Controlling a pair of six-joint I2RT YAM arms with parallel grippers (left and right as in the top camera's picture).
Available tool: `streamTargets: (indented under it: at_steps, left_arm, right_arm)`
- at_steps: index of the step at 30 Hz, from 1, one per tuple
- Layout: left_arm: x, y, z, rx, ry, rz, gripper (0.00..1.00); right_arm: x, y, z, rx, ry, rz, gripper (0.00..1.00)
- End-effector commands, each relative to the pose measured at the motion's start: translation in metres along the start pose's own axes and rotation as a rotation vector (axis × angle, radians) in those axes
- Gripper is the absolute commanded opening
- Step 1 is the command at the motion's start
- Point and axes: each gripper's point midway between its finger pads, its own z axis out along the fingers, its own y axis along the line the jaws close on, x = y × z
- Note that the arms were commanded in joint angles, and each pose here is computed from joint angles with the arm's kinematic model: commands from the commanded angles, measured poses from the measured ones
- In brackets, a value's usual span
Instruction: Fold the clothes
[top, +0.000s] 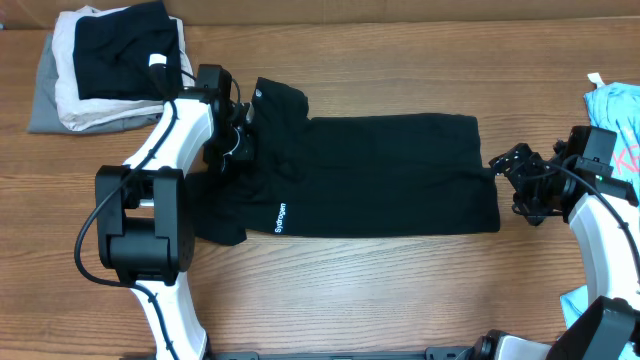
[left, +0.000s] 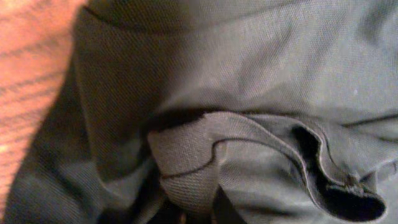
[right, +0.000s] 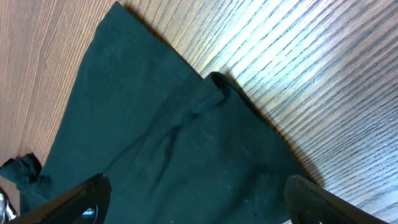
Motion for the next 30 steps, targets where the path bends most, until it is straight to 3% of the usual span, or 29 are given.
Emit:
streamTargets:
  at_steps: [1, 8, 13, 14, 16, 18, 22, 30]
  left_arm:
    - [-0.017, 0.008, -0.005, -0.040, -0.058, 0.028, 0.06]
    - [-0.043, 0.006, -0.008, -0.040, -0.163, 0.099, 0.04]
    - [-0.053, 0.005, -0.010, -0.044, -0.205, 0.148, 0.12]
    - [-0.055, 0.005, -0.010, -0.045, -0.211, 0.153, 0.20]
    - [-0.057, 0.005, -0.011, -0.049, -0.219, 0.156, 0.67]
    - [-0.059, 0.009, -0.011, -0.070, -0.225, 0.155, 1.00]
    - [-0.060, 0.022, -0.016, -0.149, -0.223, 0.145, 1.00]
    - [-0.047, 0.013, -0.053, -0.138, -0.129, 0.037, 0.98]
  right_arm:
    - [-0.002, -0.001, 0.001, 0.005, -0.006, -0.004, 0.92]
    - [-0.002, -0.001, 0.001, 0.007, -0.006, -0.004, 0.90]
    - [-0.003, -0.003, 0.001, 0.015, -0.013, -0.004, 0.89]
    - [-0.003, -0.003, 0.001, 0.015, -0.012, -0.004, 0.89]
    - [-0.003, -0.003, 0.001, 0.017, -0.014, -0.004, 0.89]
    - [-0.004, -0.004, 0.001, 0.022, -0.016, -0.003, 0.89]
    - [-0.004, -0.004, 0.001, 0.022, -0.016, -0.003, 0.89]
    - [-0.002, -0.003, 0.002, 0.020, -0.012, -0.008, 0.87]
